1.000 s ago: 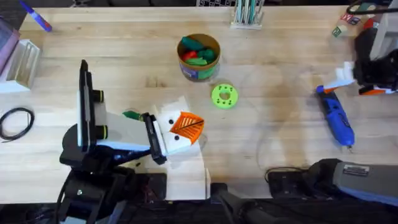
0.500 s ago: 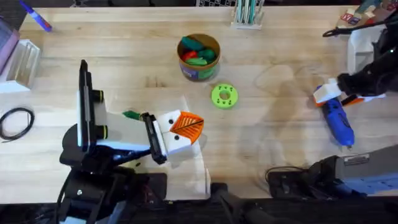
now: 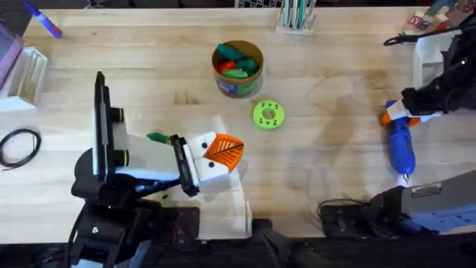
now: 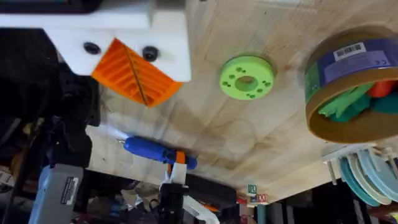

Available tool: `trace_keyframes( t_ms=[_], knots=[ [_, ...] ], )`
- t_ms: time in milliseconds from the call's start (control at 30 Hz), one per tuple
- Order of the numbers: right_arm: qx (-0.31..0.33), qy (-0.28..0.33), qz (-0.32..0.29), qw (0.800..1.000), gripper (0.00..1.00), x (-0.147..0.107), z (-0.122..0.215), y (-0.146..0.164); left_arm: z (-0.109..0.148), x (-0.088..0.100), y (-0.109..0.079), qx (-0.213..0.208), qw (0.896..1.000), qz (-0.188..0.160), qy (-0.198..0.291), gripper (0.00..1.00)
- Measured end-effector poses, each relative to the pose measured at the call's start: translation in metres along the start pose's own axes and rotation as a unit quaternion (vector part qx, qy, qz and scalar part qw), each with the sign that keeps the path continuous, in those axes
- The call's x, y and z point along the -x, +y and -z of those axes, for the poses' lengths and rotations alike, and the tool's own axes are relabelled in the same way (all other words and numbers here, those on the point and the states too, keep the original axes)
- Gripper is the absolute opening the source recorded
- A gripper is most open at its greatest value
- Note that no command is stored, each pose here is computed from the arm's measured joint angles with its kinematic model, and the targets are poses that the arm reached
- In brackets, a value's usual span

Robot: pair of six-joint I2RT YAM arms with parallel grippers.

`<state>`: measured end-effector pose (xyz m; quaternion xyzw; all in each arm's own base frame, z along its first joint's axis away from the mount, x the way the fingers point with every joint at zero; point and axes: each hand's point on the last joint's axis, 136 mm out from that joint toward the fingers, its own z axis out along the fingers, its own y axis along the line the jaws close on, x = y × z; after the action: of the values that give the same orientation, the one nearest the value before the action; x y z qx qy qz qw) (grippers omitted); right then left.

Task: Pick up the gripper from the table and insert it into the empty holder that is missing its gripper. Then pick up a screw, insert it into the mounting hole, and use the screwdriver to tighten it. Finally, clean up the table by picking up the vegetable and placing it into the bucket.

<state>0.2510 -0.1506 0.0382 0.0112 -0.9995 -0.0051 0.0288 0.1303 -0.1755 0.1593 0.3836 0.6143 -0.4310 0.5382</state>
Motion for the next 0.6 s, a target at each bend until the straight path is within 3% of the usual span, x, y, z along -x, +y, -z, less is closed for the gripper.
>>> trace_keyframes(
  t_ms=[167, 333, 467, 600],
  knots=[
    [-0.006, -0.044, 0.0, 0.999, 0.023, 0.006, 0.021, 0.003, 0.0, 0.0, 0.0, 0.0, 1.0, 0.0, 0.0, 0.01],
    [-0.043, -0.152, 0.0, 0.987, 0.023, 0.022, 0.076, 0.006, 0.0, 0.0, 0.0, 0.0, 1.0, 0.0, 0.0, 0.01],
    [-0.084, -0.293, -0.014, 0.952, 0.023, 0.044, 0.143, 0.011, 0.0, 0.0, 0.0, 0.0, 1.0, 0.0, 0.0, 0.01],
    [-0.062, -0.424, 0.01, 0.904, 0.023, 0.06, 0.209, 0.047, 0.0, 0.0, 0.0, 0.0, 1.0, 0.0, 0.0, 0.01]
  ],
)
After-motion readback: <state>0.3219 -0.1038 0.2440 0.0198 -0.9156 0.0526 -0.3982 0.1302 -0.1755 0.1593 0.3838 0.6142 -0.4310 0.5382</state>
